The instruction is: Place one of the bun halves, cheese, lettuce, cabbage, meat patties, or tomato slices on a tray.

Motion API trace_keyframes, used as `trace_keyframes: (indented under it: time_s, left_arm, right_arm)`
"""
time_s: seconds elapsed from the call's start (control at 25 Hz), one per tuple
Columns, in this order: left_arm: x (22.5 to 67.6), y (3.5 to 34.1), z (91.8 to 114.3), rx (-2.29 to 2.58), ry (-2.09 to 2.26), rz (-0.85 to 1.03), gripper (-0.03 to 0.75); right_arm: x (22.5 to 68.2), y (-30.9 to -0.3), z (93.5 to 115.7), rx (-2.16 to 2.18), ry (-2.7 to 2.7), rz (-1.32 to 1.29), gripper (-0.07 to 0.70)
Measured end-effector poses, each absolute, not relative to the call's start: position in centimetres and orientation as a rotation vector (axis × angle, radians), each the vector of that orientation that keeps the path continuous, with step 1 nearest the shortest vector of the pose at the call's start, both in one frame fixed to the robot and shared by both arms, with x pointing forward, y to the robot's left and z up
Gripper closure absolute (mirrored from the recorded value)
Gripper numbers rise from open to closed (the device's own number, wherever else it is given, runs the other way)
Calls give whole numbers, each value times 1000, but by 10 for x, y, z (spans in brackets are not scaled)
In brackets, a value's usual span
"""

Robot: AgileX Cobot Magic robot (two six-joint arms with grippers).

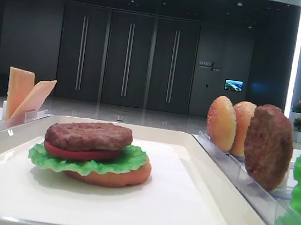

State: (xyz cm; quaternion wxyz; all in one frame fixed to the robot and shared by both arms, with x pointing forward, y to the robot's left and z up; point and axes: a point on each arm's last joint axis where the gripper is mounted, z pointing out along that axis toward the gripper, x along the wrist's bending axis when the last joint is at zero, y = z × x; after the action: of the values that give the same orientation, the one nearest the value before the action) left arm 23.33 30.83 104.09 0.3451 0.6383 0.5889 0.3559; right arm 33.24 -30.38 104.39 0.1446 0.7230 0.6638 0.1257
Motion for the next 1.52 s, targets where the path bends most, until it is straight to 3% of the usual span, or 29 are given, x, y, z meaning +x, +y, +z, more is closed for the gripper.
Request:
trace_keyframes:
  time_s: [0.72,1.52]
  left_arm:
    - [233,308,1041,1657,1529,924,433]
    - [233,308,1041,1657,1529,924,433]
  right_arm:
    - [233,-298,1048,1606,1606,862,261]
    - [228,-298,1048,1579,1587,880,261]
